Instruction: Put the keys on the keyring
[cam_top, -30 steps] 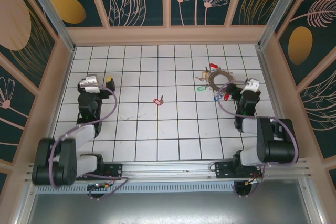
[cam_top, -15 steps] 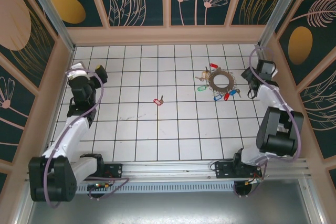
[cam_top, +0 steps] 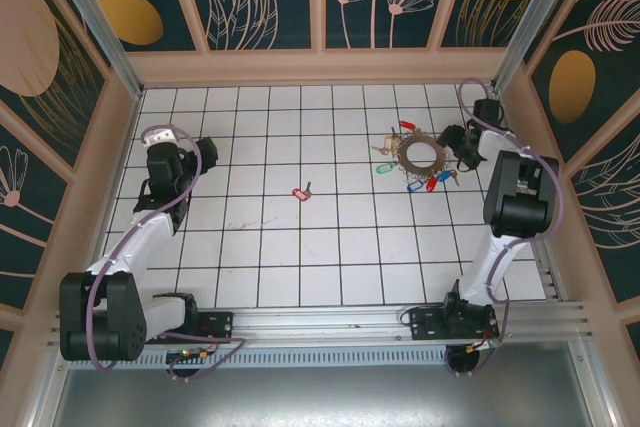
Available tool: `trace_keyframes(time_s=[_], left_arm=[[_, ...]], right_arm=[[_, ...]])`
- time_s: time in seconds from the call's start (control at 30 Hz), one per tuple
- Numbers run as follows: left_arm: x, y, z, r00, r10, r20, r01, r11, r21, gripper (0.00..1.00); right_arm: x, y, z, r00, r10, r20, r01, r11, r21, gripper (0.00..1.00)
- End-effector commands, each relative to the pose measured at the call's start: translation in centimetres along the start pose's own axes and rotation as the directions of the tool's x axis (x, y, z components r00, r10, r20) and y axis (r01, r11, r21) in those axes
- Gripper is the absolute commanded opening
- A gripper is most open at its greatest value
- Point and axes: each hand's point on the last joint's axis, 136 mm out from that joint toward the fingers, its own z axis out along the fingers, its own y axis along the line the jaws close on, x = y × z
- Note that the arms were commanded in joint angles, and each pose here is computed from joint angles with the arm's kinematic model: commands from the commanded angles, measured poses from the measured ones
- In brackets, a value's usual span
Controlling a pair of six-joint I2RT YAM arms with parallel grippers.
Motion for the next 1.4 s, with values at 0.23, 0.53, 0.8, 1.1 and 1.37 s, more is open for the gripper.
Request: trace_keyframes(time_s=[0.23, 0.53, 0.8, 1.1, 1.37], left_arm=[[-0.1, -0.6, 0.5, 0.999, -0.031, -0.02, 0.032, 0.999, 0.026, 0.99], [0.6, -1.0, 1.2, 0.997, -0.048, -0.056, 0.05, 0.998, 0.046, 0.99], [1.0, -1.3, 1.4, 0.996, -0.056, -0.073, 0.061, 0.996, 0.063, 0.99], [0.4, -3.5, 0.4, 0.998, -0.033, -0.044, 0.041, 0.98, 0.196, 0.99], [1.0, -4.7, 0.6, 0.998, -0.014, -0.069, 0.03, 0.97, 0.242, 0.99]], right_arm=[[7.2, 5.9, 0.3, 0.975, -0.177, -0.135, 0.169, 0.983, -0.07, 0.74], [19.6, 19.0, -4.5, 0.927, -0.348, -0.138, 0.298, 0.91, -0.288, 0.77], [16.2, 19.9, -7.5, 0.902, -0.43, -0.026, 0.416, 0.885, -0.207, 0.79], [14.5, 15.9, -5.8, 0.849, -0.524, -0.058, 0.508, 0.842, -0.18, 0.63], [16.6, 15.0, -3.1, 0.782, -0.608, -0.141, 0.572, 0.789, -0.226, 0.39]])
